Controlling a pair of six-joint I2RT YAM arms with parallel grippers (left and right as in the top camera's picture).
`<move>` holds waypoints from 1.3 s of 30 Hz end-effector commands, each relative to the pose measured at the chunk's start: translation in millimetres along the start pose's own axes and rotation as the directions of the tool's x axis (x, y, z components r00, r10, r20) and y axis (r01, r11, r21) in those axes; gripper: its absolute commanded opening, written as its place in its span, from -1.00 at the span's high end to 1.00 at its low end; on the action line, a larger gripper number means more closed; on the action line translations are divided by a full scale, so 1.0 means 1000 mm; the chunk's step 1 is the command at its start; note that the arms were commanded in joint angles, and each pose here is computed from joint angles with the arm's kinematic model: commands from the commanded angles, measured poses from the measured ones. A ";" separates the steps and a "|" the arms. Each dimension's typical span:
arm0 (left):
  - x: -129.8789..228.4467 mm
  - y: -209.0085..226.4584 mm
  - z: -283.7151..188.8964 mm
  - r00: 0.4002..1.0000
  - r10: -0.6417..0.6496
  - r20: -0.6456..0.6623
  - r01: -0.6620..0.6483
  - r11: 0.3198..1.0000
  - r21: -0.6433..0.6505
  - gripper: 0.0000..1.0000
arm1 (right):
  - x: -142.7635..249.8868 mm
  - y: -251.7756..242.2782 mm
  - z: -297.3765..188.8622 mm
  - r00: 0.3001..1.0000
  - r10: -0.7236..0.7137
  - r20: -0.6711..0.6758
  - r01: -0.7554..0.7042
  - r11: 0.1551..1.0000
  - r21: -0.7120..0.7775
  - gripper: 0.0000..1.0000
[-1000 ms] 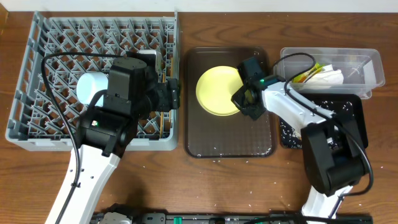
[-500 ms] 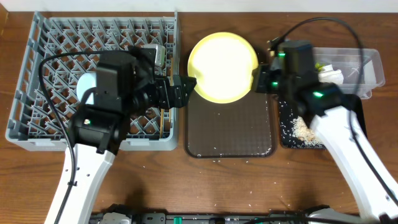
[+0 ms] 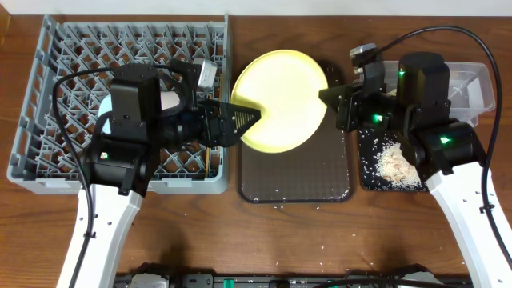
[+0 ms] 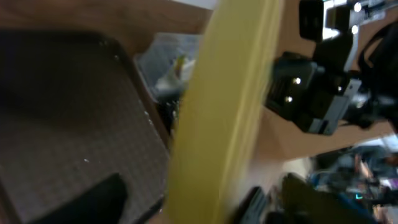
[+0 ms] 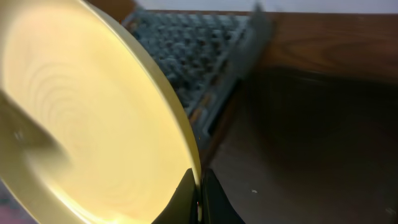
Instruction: Sort waste into correct bins and load items into the dishwasher
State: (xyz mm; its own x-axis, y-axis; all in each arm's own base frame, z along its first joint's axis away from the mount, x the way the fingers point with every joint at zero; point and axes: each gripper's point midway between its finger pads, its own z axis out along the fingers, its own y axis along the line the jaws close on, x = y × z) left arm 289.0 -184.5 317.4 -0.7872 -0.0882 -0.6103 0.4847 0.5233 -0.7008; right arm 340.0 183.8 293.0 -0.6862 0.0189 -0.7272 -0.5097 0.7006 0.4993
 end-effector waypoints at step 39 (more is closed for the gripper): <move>-0.039 0.236 -0.243 0.962 0.141 -0.234 -0.228 -0.054 -0.972 0.83 | 0.005 -0.042 -0.008 1.000 0.003 -0.005 -0.002 0.970 0.243 -0.75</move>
State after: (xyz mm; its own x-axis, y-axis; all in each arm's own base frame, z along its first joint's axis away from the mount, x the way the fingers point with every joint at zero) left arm 335.9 127.8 275.4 -0.7264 0.1640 -0.6674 -0.2364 0.8522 0.4667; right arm 351.0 152.4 271.9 -0.6987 0.0215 -0.7151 -0.3767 0.8387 0.3932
